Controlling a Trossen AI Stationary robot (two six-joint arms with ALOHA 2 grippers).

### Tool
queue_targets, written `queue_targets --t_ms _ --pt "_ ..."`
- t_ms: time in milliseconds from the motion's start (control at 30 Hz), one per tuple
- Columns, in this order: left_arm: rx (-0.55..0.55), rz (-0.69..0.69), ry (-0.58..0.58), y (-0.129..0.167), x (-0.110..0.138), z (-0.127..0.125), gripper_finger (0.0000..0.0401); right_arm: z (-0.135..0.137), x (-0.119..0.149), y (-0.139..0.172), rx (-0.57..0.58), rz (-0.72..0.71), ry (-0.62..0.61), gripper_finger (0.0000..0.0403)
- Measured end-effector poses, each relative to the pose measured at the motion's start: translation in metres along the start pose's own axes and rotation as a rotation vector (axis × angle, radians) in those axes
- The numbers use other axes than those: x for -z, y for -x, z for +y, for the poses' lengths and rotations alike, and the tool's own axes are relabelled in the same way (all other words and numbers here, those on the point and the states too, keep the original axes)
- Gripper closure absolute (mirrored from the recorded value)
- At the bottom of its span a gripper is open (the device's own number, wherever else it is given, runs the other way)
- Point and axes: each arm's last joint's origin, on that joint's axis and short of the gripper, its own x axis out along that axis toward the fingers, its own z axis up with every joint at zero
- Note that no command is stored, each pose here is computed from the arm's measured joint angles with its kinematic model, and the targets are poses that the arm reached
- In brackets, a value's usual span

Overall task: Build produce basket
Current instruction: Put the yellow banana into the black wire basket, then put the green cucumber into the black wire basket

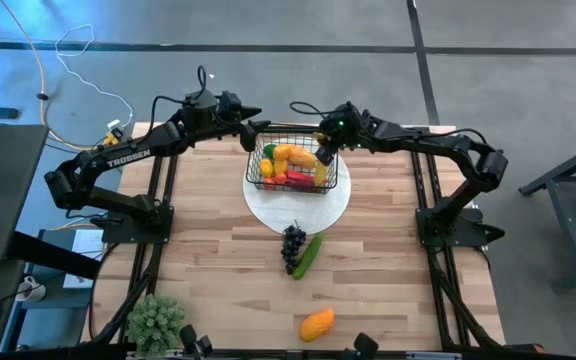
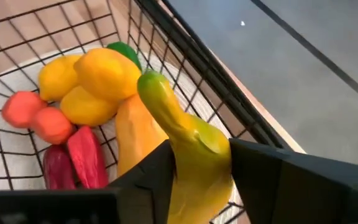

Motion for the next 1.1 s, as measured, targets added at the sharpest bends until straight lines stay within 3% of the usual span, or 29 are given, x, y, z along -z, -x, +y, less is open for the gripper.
queue_targets --t_ms 267,667,1100 --pt "-0.005 0.029 0.004 0.0 0.003 0.001 0.0137 -0.003 0.001 0.002 0.091 0.043 -0.063 0.0213" --pt "-0.007 0.04 0.006 0.009 0.001 -0.001 0.0137 -0.002 -0.027 0.028 0.074 0.12 -0.173 0.0204" --pt "-0.017 0.258 0.026 0.043 0.014 -0.011 0.0137 0.058 -0.034 0.056 -0.025 0.211 -0.243 0.0203"
